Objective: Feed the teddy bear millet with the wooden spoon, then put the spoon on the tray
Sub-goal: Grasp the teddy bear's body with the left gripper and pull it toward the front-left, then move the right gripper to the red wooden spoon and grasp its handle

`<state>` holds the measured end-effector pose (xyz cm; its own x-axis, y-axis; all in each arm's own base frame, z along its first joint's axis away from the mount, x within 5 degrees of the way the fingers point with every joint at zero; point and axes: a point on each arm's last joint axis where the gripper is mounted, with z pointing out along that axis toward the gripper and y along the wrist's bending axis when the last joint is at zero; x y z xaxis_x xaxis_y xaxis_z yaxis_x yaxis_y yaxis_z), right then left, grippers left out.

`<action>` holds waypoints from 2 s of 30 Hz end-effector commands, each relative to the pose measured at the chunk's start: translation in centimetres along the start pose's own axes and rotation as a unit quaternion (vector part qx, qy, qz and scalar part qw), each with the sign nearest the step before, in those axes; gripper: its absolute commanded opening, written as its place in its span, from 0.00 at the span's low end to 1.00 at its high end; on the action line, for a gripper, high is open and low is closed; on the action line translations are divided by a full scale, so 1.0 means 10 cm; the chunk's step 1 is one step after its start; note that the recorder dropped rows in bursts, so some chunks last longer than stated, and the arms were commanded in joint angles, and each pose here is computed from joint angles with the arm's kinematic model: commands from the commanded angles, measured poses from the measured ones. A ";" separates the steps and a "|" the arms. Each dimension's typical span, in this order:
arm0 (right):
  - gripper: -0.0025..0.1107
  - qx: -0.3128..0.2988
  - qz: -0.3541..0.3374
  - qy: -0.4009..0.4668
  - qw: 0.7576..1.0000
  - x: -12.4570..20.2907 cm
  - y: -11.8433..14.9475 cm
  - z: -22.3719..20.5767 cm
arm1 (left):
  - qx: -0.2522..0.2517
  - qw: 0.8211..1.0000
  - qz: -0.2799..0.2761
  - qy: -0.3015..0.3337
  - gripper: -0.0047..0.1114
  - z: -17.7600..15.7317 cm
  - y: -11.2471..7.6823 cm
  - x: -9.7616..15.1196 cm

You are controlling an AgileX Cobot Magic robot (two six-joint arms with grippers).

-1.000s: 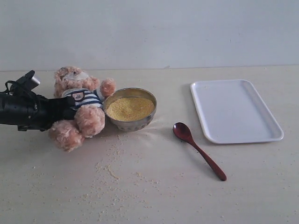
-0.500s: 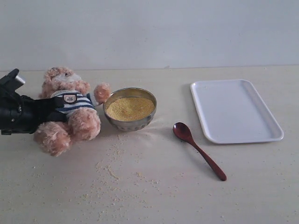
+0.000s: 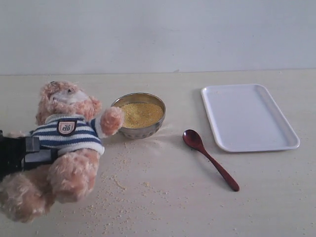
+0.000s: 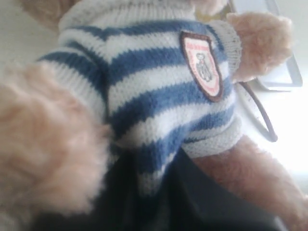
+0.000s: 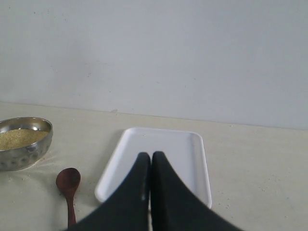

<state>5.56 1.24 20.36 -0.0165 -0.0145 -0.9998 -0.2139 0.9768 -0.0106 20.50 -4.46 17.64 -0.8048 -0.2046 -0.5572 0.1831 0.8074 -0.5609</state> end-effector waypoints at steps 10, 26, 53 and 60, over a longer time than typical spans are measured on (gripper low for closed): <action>0.02 0.001 0.000 -0.007 1.000 -0.01 0.00 0.00 | -0.024 1.000 -0.013 0.014 0.08 -0.18 0.01 0.45; 0.02 -0.003 0.107 -0.043 0.993 -0.08 0.00 -0.01 | -0.021 1.000 -0.012 0.013 0.08 -0.18 0.00 0.45; 0.49 -0.181 -0.002 0.552 0.814 -0.03 0.31 1.97 | -0.021 1.000 -0.007 0.014 0.08 -0.18 0.00 0.45; 0.49 -0.231 -0.098 0.540 0.804 0.16 0.72 2.23 | -0.021 1.000 -0.007 0.014 0.08 -0.18 0.00 0.45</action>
<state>25.21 11.58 18.67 -0.7896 -0.5042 -0.3497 -0.5809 0.7978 0.1613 15.99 -4.30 16.07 -0.8284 -0.1976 -0.5241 0.1414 0.8316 -0.5370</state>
